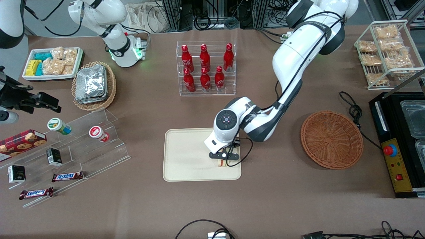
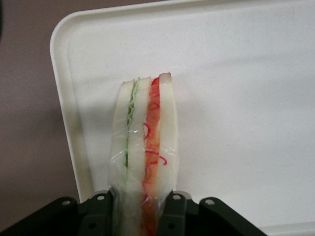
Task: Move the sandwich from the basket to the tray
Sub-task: 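Carry the sandwich over the cream tray and lower it, then open the left gripper to release the sandwich onto the tray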
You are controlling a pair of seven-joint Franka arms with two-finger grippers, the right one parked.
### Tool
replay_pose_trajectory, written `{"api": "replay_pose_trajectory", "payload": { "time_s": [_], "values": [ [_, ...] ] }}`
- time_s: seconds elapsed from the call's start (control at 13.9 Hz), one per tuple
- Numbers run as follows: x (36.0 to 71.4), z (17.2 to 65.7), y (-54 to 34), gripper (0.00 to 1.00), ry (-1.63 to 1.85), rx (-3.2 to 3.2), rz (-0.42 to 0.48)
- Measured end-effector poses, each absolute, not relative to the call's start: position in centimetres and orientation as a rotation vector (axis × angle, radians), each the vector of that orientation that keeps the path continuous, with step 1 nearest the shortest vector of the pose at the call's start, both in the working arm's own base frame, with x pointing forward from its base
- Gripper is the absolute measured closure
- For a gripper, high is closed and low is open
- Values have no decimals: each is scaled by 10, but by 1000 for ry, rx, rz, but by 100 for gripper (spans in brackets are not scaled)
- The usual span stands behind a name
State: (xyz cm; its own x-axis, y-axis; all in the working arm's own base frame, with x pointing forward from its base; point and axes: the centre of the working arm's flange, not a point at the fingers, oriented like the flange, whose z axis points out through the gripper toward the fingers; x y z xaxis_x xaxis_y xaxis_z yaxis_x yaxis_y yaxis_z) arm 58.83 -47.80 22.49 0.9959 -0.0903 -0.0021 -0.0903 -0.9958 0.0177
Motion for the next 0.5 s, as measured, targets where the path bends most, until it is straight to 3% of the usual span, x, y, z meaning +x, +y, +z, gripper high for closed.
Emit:
{"api": "replay_pose_trajectory", "payload": {
  "time_s": [0.43,0.5],
  "values": [
    [595,228,-484,3,94,3057,72],
    [596,231,-484,0,142,3052,75]
  ]
}}
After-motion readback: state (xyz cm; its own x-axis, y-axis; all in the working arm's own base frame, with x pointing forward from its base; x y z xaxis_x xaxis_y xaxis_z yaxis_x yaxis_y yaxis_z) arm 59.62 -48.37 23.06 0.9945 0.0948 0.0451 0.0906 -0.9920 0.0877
